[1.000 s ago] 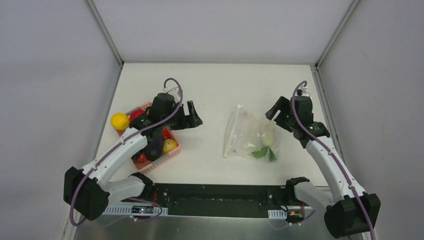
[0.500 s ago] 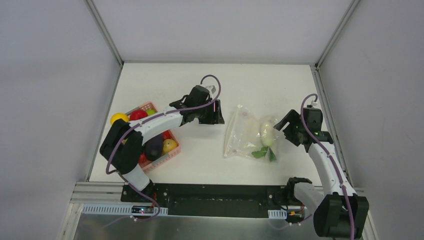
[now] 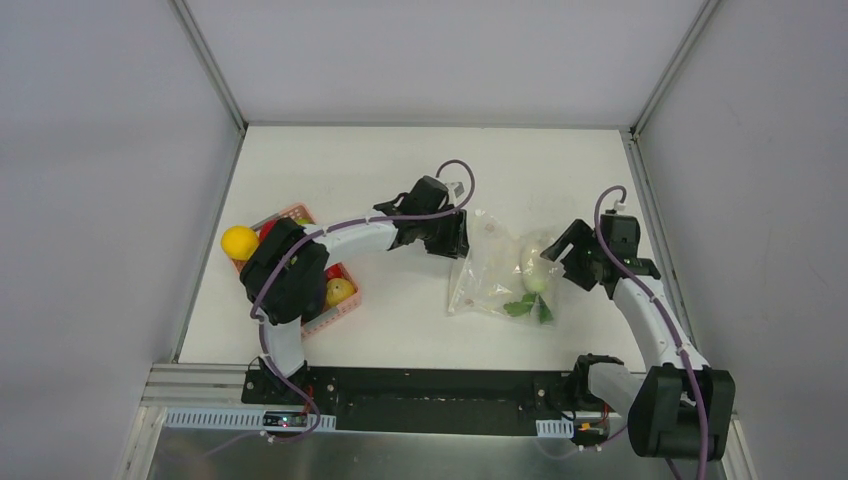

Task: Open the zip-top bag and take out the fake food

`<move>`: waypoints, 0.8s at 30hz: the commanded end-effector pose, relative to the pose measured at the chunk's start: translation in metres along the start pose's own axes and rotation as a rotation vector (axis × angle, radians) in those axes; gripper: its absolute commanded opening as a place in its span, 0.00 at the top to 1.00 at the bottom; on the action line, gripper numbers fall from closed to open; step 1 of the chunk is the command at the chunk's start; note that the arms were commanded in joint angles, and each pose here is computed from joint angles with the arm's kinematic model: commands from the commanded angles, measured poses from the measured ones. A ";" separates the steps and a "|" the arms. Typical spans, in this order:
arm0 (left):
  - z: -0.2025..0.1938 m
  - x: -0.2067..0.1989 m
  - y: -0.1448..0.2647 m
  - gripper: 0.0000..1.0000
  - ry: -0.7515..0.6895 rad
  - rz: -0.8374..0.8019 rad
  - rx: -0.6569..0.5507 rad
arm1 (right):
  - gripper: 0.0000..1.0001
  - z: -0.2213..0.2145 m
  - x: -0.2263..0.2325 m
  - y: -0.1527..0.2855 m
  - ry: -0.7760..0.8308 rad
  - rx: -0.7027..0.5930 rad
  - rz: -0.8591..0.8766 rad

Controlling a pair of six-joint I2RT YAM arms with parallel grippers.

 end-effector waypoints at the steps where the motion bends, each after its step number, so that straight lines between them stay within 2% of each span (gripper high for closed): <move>1: 0.000 -0.035 -0.007 0.56 -0.048 -0.143 0.015 | 0.25 -0.002 0.001 -0.008 -0.008 0.017 0.035; 16: -0.013 -0.054 -0.065 0.37 0.090 -0.282 0.095 | 0.28 -0.022 -0.001 -0.030 -0.050 0.097 0.094; 24: -0.020 -0.067 -0.079 0.29 0.145 -0.368 0.100 | 0.33 -0.032 0.001 -0.036 -0.057 0.129 0.143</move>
Point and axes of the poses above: each gripper's point midway between its finger pads, its own y axis back along the fingers, its own x axis along the line the jaws close on, z = x × y, the point moved 7 cm from there along y, back along the fingers, and after that the axes turned 15 degrees about y, right-handed, at the moved point
